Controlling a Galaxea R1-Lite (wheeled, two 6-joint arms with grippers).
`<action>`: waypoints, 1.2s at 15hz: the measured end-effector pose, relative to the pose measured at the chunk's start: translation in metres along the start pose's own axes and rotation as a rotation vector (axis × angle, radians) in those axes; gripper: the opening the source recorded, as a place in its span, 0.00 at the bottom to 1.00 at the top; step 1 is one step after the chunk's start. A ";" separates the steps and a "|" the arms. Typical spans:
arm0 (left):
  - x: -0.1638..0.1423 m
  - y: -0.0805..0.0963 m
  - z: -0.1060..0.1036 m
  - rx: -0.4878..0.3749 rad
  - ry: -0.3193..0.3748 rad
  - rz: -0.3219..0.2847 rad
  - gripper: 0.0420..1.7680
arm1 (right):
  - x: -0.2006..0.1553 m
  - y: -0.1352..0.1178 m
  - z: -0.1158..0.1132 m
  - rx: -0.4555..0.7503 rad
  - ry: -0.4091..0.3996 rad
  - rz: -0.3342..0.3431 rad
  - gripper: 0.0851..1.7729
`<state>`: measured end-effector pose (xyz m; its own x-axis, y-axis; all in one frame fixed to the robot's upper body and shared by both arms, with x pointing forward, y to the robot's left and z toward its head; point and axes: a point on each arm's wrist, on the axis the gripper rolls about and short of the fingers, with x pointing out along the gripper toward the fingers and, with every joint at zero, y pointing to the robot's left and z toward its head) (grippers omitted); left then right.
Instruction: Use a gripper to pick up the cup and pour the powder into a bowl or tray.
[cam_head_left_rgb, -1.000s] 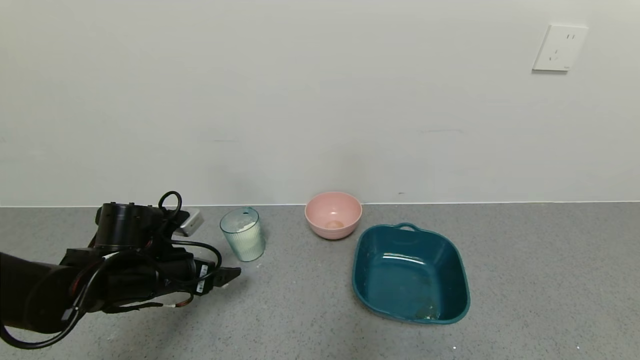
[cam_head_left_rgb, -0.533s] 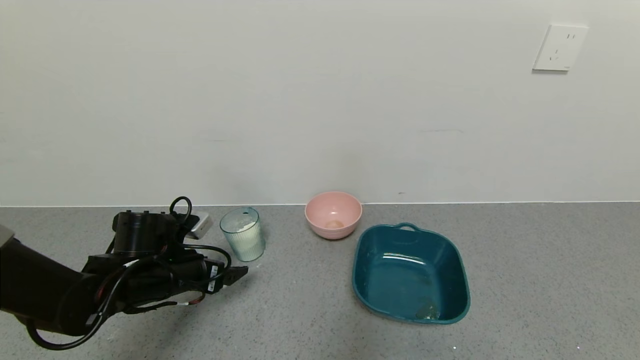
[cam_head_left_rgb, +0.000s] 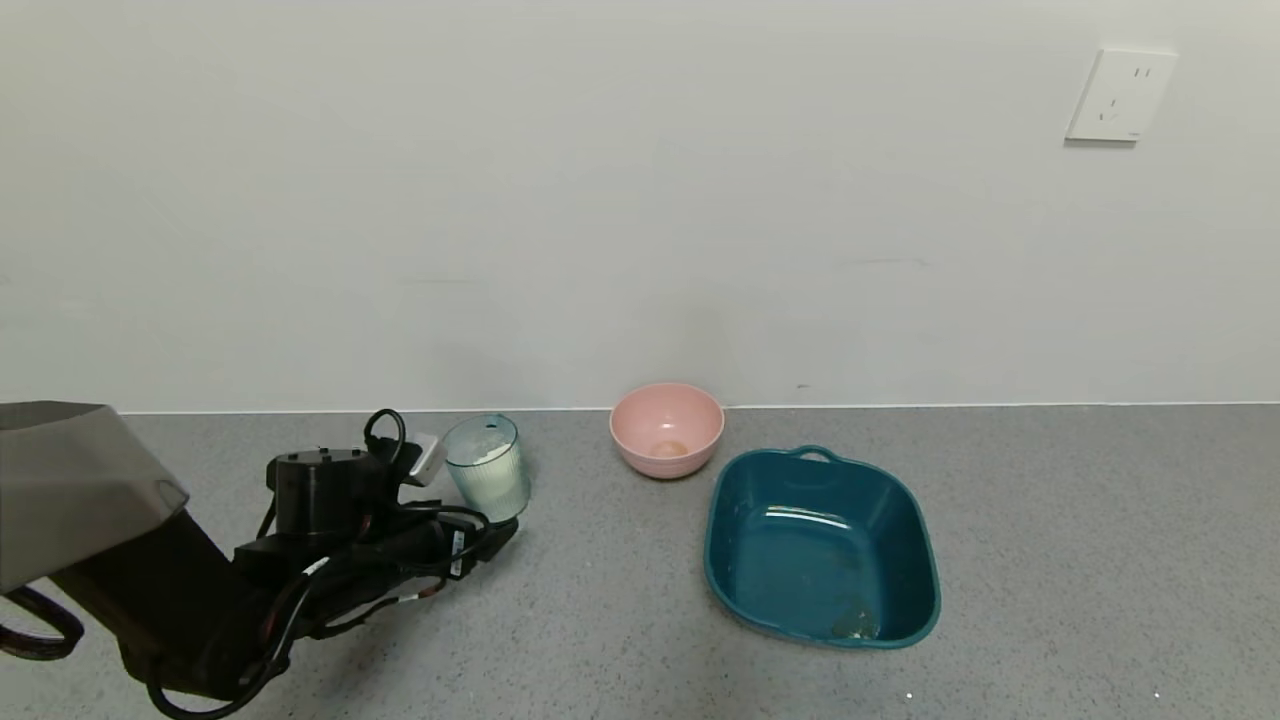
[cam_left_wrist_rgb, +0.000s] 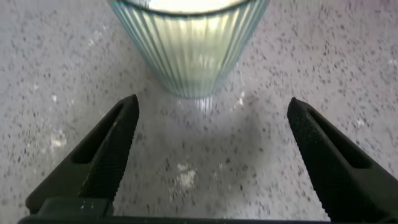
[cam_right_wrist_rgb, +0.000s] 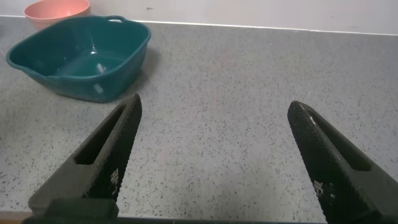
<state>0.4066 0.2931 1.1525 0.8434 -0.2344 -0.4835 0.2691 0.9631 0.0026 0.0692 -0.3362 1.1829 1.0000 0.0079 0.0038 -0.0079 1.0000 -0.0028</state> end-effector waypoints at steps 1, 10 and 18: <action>0.004 0.000 -0.002 0.004 -0.028 0.002 0.97 | 0.000 0.000 0.000 0.000 0.000 0.000 0.96; 0.029 0.002 -0.016 0.002 -0.162 0.032 0.97 | 0.000 0.000 0.000 0.000 0.000 0.000 0.96; 0.043 0.004 -0.018 0.004 -0.206 0.037 0.97 | 0.000 0.000 0.000 0.000 0.000 0.000 0.96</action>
<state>0.4357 0.2888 1.1154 0.9299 -0.2209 -0.2941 0.2372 0.9712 0.0206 0.0692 -0.3362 1.1829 1.0000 0.0083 0.0038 -0.0083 1.0000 -0.0028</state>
